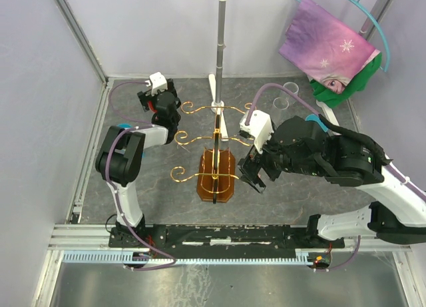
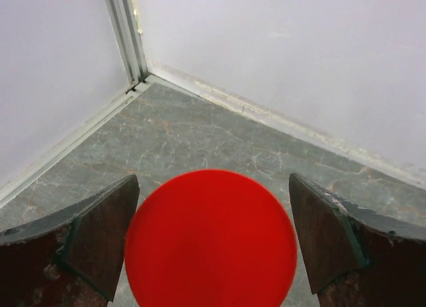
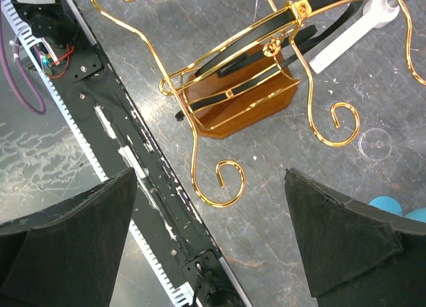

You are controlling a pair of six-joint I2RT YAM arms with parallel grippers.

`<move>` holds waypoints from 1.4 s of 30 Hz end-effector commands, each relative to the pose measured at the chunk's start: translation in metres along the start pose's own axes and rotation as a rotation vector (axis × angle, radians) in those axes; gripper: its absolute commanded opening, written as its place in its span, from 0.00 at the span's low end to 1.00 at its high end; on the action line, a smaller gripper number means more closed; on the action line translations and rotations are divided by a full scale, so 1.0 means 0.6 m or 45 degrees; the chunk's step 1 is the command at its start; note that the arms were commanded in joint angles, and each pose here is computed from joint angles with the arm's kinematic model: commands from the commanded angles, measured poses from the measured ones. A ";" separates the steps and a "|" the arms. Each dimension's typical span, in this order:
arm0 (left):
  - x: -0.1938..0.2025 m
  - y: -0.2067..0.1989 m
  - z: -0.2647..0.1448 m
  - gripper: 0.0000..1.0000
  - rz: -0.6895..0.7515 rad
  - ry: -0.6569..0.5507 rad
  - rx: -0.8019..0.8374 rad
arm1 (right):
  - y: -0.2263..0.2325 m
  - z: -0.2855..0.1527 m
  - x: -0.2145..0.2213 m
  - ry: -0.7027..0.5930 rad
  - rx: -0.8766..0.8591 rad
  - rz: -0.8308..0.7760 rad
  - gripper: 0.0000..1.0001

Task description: Take the wine glass off the wine glass rack

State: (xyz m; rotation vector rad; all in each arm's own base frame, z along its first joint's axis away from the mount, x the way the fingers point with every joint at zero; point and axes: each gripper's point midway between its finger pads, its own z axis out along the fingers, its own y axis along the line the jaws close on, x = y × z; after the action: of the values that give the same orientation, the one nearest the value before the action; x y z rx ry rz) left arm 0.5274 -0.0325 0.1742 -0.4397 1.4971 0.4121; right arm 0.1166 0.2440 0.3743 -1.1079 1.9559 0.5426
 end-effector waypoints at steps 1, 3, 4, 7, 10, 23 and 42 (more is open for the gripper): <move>-0.086 -0.008 -0.011 0.99 -0.161 -0.059 0.040 | -0.001 -0.007 -0.034 -0.125 -0.011 0.039 1.00; -0.091 -0.009 -0.014 0.99 -0.157 -0.040 0.051 | -0.002 -0.009 -0.039 -0.142 -0.009 0.044 1.00; -0.096 -0.010 -0.016 0.99 -0.165 -0.037 0.057 | -0.003 -0.009 -0.041 -0.151 -0.006 0.046 1.00; -0.115 -0.013 -0.021 0.99 -0.192 -0.026 0.086 | -0.008 -0.014 -0.049 -0.180 0.008 0.051 1.00; -0.145 -0.012 -0.023 0.99 -0.203 -0.038 0.091 | -0.016 -0.018 -0.057 -0.213 0.037 0.055 1.00; -0.332 0.025 -0.086 0.99 -0.177 0.094 0.187 | -0.179 0.006 -0.072 -0.107 0.433 0.462 1.00; -0.386 0.066 -0.304 0.99 -0.146 0.660 0.696 | -0.400 0.016 -0.014 -0.070 0.764 0.911 1.00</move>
State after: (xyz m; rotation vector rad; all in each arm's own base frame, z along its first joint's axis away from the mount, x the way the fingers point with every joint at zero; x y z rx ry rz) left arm 0.3774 -0.0822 0.4157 -0.2243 1.8613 -0.1431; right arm 0.3213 0.1387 0.3702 -0.0540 2.2784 0.3026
